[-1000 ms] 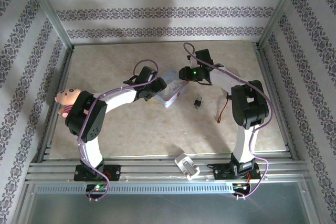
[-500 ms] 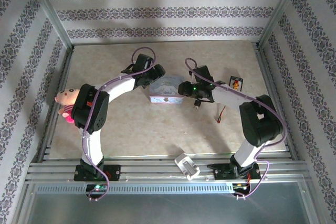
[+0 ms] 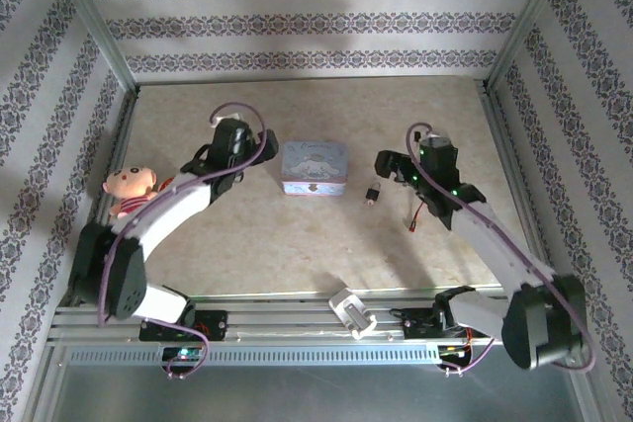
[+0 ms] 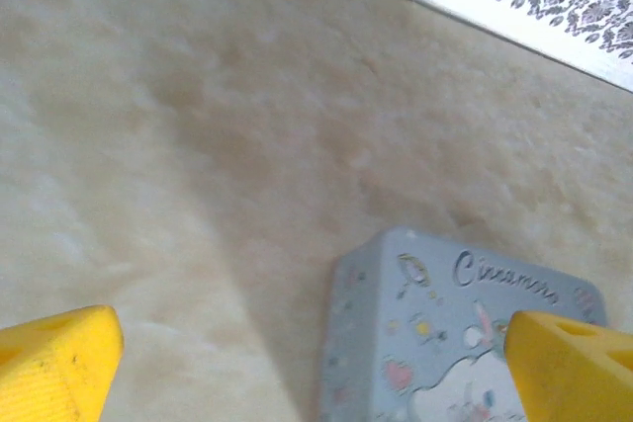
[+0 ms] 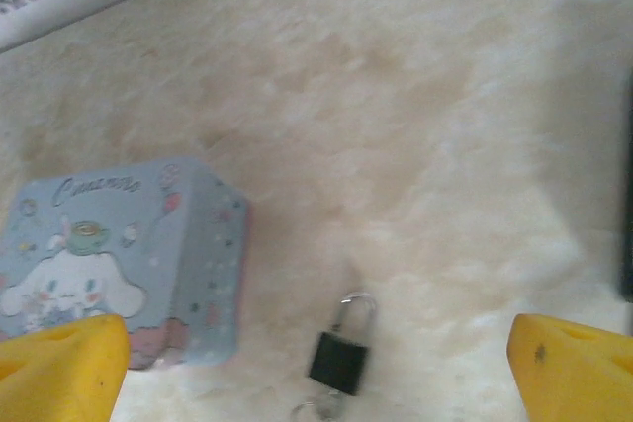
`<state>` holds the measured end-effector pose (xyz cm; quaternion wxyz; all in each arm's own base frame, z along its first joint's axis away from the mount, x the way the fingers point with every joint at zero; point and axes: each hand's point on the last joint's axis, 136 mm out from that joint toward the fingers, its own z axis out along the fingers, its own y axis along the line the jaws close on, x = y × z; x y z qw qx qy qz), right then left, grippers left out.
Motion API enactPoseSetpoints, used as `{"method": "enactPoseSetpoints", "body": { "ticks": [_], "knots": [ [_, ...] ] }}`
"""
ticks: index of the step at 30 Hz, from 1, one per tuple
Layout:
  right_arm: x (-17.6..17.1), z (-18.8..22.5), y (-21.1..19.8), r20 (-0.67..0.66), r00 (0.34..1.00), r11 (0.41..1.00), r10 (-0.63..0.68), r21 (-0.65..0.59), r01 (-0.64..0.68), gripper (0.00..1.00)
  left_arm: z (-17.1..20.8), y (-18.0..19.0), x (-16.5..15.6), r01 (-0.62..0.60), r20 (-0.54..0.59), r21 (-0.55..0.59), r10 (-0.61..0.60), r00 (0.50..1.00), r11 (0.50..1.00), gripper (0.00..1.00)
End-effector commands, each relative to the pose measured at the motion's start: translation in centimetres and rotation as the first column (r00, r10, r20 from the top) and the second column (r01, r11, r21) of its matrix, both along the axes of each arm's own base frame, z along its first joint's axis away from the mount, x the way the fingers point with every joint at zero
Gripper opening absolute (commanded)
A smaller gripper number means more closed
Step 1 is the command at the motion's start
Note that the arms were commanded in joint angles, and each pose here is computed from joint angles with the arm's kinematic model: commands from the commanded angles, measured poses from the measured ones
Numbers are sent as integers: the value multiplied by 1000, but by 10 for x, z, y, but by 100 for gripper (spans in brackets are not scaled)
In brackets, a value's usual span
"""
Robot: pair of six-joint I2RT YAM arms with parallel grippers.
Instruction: Unlock a padlock with a key
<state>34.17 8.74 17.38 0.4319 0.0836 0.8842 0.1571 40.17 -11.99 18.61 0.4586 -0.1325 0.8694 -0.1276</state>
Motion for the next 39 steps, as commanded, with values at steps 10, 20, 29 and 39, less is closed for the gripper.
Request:
{"method": "enactPoseSetpoints", "body": {
  "ticks": [10, 20, 29, 39],
  "knots": [
    [-5, -1, -57, 257, 966, 889, 8, -445, 111, 98, 23, 83, -24, -126, 345, 458, -45, 938, 880, 99],
    [4, -32, -68, 330, 941, 850, 72, -515, 115, 98, -21, 118, -21, -159, 389, 423, -20, 921, 892, 99],
    [17, -42, -73, 394, 916, 878, 73, -462, 128, 98, -26, 119, -16, -99, 386, 439, -88, 918, 893, 99],
    [7, -40, -67, 425, 897, 896, 118, -435, 88, 98, -61, 117, -35, -67, 384, 411, -105, 917, 909, 99]
  ]
}}
